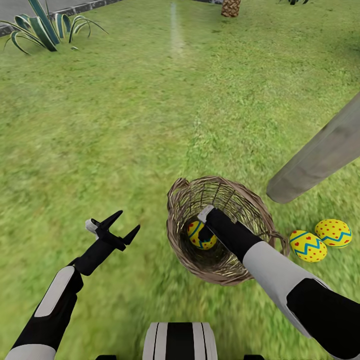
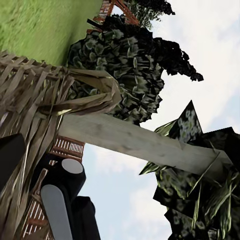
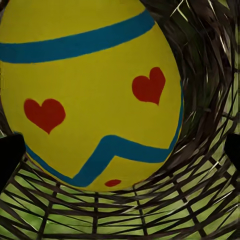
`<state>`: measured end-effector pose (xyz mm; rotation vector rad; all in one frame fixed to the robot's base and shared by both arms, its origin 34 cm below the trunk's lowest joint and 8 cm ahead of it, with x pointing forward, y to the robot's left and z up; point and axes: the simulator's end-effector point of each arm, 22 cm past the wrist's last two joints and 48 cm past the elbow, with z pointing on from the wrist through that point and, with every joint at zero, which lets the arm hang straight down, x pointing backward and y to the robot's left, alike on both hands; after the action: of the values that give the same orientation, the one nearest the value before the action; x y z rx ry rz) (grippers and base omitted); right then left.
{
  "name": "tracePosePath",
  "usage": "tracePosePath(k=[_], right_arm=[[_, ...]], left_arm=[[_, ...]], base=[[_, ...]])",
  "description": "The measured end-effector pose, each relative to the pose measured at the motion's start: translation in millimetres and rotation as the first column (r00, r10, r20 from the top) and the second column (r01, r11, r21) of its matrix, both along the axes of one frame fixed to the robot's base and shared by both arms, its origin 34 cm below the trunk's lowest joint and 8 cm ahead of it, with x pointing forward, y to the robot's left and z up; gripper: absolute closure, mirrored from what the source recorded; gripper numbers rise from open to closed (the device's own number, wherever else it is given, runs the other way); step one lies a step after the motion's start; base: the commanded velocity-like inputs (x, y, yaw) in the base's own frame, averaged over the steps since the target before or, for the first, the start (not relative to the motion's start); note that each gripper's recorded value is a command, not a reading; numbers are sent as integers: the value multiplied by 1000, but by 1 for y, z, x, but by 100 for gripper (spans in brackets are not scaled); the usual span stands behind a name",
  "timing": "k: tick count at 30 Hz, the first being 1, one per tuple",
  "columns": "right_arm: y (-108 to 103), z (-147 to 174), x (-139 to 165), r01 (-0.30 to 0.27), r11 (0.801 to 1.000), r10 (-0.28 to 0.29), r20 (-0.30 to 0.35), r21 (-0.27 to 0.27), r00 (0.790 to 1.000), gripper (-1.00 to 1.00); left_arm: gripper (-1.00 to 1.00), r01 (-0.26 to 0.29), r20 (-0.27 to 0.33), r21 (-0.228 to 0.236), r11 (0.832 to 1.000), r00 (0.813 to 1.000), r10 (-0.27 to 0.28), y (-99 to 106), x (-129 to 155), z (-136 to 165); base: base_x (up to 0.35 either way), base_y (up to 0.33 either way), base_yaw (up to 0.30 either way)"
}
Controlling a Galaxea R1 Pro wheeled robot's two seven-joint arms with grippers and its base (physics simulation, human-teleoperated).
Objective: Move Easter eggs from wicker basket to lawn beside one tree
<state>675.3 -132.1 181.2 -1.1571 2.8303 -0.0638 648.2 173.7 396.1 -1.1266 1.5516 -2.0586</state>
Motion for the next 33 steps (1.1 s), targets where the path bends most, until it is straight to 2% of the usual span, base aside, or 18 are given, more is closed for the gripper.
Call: tracePosePath(k=[20,33], right_arm=[[8,-1,2,-12,1000,12,10,13,1000,-100],[5,-9,-5,-15,1000,15,-10,7,1000,-100]], left_arm=[[-100,-6,-9,-13,1000,1000,6,-4,0,-4],[-100,-7,-16,-17,1000,1000,6,-6,-1,-8]], base=[[9,4,0],[44,23,0]])
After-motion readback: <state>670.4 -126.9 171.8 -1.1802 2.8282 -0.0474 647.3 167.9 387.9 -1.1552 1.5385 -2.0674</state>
